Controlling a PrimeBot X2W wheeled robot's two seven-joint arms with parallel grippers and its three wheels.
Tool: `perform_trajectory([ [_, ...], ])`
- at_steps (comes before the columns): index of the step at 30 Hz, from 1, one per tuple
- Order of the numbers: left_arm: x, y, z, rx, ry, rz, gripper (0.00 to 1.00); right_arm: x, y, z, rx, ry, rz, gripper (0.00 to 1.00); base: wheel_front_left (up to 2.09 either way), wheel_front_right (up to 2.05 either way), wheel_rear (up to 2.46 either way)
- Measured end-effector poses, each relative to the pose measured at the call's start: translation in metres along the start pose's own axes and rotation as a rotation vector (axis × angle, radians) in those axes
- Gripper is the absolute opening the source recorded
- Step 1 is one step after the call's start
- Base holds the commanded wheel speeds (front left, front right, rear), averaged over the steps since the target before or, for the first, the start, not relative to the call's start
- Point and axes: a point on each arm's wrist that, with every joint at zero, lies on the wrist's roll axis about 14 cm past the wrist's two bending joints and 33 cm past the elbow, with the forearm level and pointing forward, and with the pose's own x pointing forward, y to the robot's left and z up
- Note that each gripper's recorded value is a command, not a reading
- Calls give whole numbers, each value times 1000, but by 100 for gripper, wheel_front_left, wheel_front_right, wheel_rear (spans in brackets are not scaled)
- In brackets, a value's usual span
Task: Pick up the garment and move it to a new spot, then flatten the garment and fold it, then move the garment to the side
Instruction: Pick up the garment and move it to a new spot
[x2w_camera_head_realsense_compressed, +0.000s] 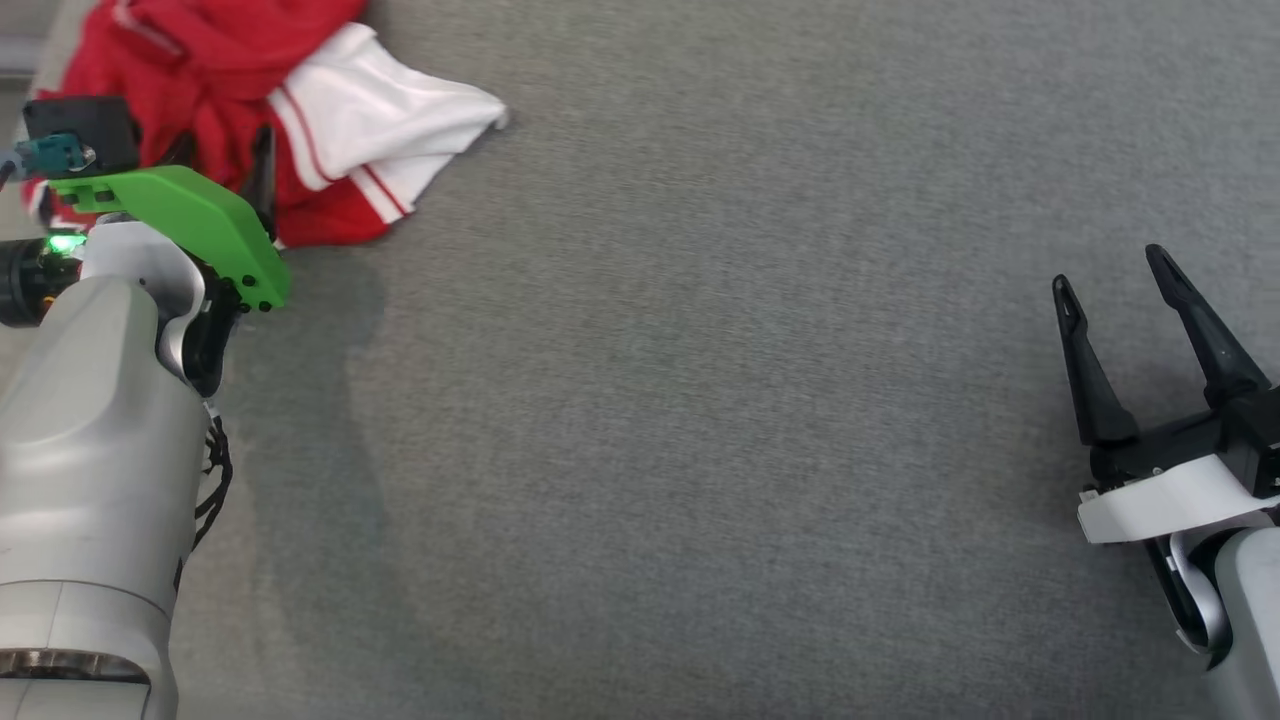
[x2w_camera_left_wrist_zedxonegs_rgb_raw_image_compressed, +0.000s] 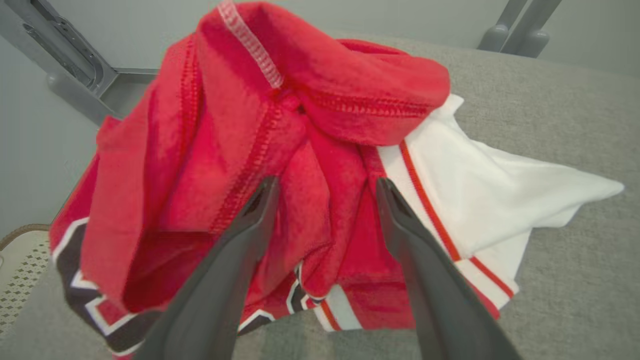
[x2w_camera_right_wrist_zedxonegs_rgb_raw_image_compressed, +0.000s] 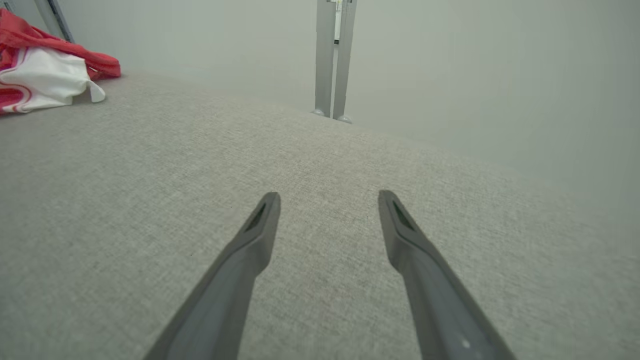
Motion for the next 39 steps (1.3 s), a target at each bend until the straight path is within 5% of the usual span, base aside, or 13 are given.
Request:
perform_trajectory([
  [4, 28, -24, -33, -12, 84, -36, 97, -22, -25, -20, 2, 64, -80, 100, 0, 0, 0],
  [6, 38, -34, -42, 1, 106, -54, 0, -31, -33, -27, 3, 88, -109, 100, 0, 0, 0],
  [12, 49, -82, -35, 45, 27, -192, 0, -54, -41, -34, 39, 128, -178, 100, 0, 0, 0],
  [19, 6, -158, 5, 43, -177, -451, 0, -81, -34, -28, 103, 138, -257, 100, 0, 0, 0],
  [27, -138, -257, 72, -62, -382, -862, 0, -102, -11, 3, 153, 79, -286, 100, 0, 0, 0],
  [33, -259, -317, 57, -266, -199, -1191, 0, -113, -12, 37, 135, -7, -312, 100, 0, 0, 0],
  [39, -245, -330, 16, -480, 145, -1169, 0, -141, -26, 45, 140, -29, -403, 100, 0, 0, 0],
])
